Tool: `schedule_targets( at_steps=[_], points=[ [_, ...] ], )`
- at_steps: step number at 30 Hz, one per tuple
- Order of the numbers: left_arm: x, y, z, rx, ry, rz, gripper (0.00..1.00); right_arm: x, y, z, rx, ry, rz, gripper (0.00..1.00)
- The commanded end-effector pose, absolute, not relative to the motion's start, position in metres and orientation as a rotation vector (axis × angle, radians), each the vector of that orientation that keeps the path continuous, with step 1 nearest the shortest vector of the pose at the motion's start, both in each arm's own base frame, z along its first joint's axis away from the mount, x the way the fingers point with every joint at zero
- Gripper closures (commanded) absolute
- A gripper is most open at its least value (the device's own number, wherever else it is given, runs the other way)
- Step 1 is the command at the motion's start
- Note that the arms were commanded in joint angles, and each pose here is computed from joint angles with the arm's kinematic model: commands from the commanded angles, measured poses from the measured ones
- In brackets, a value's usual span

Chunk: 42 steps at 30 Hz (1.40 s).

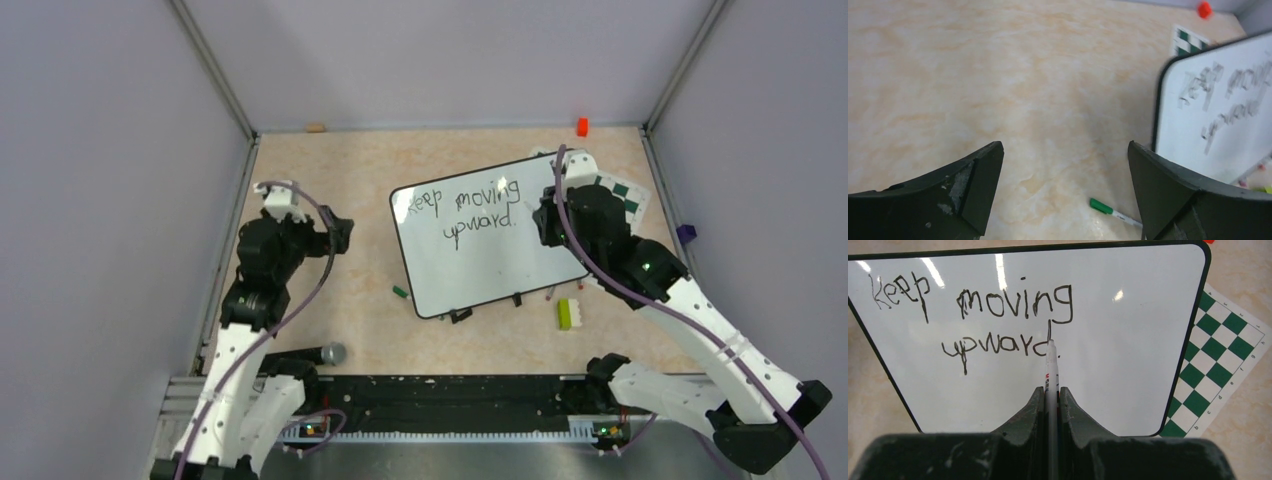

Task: Write a sentence on the whiteboard
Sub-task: Write a sentence on the whiteboard, then close the whiteboard marker at the center of the board.

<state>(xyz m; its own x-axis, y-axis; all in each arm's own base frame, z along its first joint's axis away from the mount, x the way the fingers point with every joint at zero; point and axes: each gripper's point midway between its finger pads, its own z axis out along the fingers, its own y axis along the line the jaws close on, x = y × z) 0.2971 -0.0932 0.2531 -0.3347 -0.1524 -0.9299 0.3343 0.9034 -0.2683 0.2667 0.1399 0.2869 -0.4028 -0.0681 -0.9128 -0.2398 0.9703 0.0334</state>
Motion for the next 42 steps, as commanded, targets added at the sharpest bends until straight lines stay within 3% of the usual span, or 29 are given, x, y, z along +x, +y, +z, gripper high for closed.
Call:
schedule_targets(
  at_steps=[1,4,10,17,19,21,25,31,36,42],
  points=[
    [0.276,0.003,0.229,-0.511,1.733,-0.151,0.01,0.269,0.144,0.309,-0.193,1.913,0.256,1.0],
    [0.267,-0.007,0.224,-0.523,1.687,-0.25,0.01,0.267,0.144,0.314,-0.196,1.901,0.271,1.0],
    [0.265,-0.06,0.184,-0.653,2.052,-0.535,0.01,0.263,0.145,0.315,-0.19,1.898,0.3,1.0],
    [0.262,-0.108,0.147,-0.958,2.312,-0.834,0.05,0.258,0.142,0.306,-0.173,1.907,0.307,1.0],
    [0.26,-0.126,0.136,-1.077,2.312,-0.999,0.12,0.257,0.142,0.304,-0.17,1.91,0.312,1.0],
    [0.257,-0.134,0.123,-1.221,2.299,-1.071,0.27,0.256,0.142,0.302,-0.164,1.911,0.317,1.0],
    [0.254,-0.132,0.103,-1.403,2.307,-1.035,0.34,0.255,0.141,0.3,-0.156,1.907,0.326,1.0],
    [0.258,-0.141,0.092,-1.458,2.357,-0.995,0.3,0.255,0.137,0.295,-0.146,1.916,0.303,1.0],
    [0.257,-0.14,0.084,-1.394,2.424,-0.881,0.29,0.253,0.133,0.291,-0.139,1.931,0.28,1.0],
    [0.263,-0.12,0.11,-1.049,2.35,-0.76,0.25,0.249,0.121,0.276,-0.109,2.002,0.208,1.0]
  ],
)
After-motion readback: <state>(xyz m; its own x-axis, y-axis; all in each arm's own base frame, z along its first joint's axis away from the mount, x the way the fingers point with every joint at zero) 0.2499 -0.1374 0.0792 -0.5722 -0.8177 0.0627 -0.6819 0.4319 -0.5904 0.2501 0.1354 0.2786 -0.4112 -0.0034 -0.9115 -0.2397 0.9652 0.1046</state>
